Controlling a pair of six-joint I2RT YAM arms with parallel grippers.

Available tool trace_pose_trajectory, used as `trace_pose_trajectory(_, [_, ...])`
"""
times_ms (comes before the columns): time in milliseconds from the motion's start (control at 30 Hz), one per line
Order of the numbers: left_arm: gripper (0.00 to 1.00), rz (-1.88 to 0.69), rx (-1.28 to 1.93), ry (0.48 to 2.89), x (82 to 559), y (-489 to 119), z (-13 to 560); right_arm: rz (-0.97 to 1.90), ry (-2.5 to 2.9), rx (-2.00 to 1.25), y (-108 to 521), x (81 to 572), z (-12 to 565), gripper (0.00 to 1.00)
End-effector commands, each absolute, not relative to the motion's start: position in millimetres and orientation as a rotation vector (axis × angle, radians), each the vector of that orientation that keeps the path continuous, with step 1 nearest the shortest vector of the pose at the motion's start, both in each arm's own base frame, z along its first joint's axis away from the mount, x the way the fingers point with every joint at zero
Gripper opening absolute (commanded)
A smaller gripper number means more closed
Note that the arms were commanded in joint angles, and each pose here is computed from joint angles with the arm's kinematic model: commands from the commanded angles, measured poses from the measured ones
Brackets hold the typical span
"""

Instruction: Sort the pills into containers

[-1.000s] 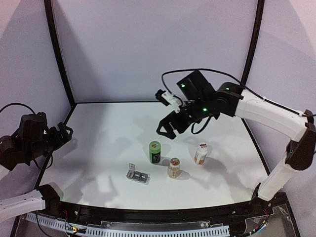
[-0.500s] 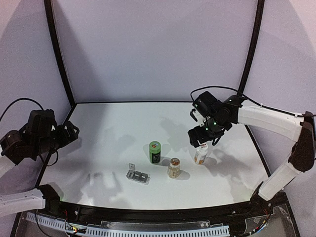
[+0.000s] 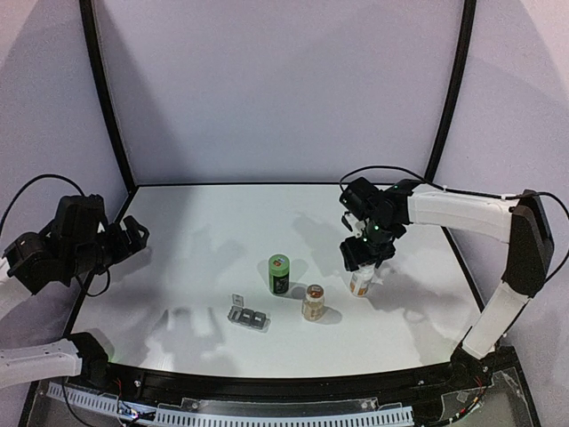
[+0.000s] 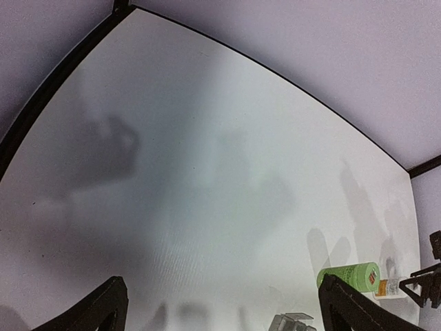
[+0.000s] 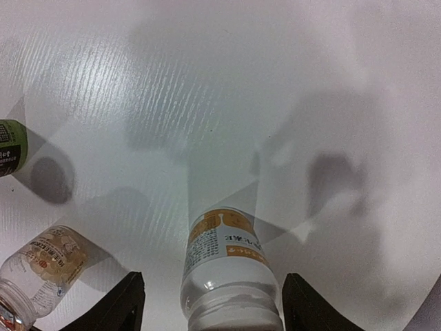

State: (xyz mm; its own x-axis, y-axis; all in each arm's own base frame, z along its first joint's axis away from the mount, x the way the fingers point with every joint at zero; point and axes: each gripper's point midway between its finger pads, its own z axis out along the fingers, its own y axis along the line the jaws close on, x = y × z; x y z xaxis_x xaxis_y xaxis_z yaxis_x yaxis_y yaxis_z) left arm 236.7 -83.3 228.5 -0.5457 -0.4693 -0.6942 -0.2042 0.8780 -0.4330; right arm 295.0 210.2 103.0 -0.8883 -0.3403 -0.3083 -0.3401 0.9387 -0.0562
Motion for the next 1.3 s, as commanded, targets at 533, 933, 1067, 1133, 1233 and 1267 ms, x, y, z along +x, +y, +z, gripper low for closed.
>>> trace_pose_trajectory(533, [0.99,-0.416,-0.471,2.171,237,-90,224,-0.036,2.859,-0.485,202,282,85,0.67])
trace_pose_trajectory(933, [0.99,-0.431,-0.438,2.164,239,-94,227,-0.062,2.863,-0.464,198,281,90,0.3])
trace_pose_trajectory(1067, [0.99,-0.493,-0.353,2.139,242,-107,235,-0.019,2.859,-0.422,199,278,104,0.25])
trace_pose_trajectory(1133, [0.99,-0.602,-0.26,2.118,245,-128,243,0.016,2.857,-0.39,199,275,118,0.24])
trace_pose_trajectory(1233, [0.99,-0.818,-0.022,2.116,241,-175,251,0.116,2.839,-0.356,204,268,146,0.2])
trace_pose_trajectory(1267, [0.99,-0.895,0.044,2.08,241,-189,262,0.171,2.829,-0.351,208,265,159,0.2])
